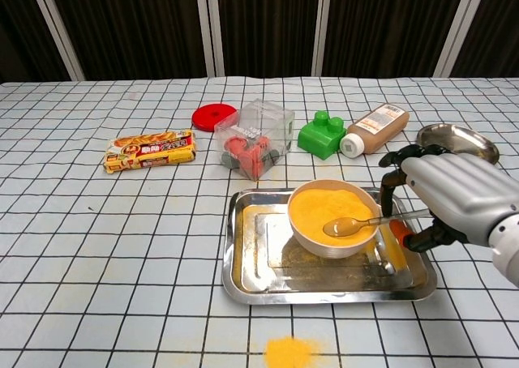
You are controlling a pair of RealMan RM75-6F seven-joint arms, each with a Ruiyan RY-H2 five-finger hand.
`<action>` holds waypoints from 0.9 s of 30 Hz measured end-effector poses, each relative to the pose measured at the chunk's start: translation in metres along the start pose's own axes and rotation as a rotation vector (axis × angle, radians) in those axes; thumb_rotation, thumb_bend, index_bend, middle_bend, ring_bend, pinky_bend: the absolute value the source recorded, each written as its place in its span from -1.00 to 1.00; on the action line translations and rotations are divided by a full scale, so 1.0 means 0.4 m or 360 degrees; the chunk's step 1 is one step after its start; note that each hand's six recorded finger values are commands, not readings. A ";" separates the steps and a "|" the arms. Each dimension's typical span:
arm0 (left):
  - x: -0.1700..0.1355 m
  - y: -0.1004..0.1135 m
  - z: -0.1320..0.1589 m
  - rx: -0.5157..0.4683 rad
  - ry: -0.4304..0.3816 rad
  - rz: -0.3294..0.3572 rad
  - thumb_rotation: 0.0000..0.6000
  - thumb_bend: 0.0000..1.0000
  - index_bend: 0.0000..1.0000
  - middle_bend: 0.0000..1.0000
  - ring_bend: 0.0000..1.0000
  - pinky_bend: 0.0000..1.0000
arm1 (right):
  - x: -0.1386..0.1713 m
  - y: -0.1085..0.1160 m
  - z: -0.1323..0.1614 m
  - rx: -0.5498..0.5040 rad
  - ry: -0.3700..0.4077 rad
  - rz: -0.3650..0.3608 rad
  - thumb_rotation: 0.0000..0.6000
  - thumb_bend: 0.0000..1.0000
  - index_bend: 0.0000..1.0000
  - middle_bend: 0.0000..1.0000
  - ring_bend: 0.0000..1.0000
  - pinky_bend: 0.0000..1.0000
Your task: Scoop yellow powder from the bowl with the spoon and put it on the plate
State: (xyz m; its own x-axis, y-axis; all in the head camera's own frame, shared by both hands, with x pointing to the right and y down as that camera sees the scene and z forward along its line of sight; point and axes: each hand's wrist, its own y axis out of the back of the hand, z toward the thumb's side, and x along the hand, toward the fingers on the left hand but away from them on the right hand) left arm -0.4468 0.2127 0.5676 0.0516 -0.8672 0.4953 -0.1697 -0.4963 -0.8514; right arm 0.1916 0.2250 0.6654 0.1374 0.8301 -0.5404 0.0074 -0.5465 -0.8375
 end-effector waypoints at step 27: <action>0.000 0.000 0.001 -0.0005 0.0000 -0.0003 1.00 -1.00 -1.00 -1.00 -1.00 -1.00 | 0.000 0.009 -0.004 0.0022 -0.0002 -0.0063 1.00 0.15 0.40 0.07 -0.15 -0.65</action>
State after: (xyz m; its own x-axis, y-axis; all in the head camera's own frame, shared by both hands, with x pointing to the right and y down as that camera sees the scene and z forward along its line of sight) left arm -0.4465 0.2129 0.5674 0.0521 -0.8662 0.4970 -0.1726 -0.4979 -0.8499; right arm 0.1933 0.2230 0.6625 0.1359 0.8511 -0.5070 -0.0009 -0.5117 -0.8592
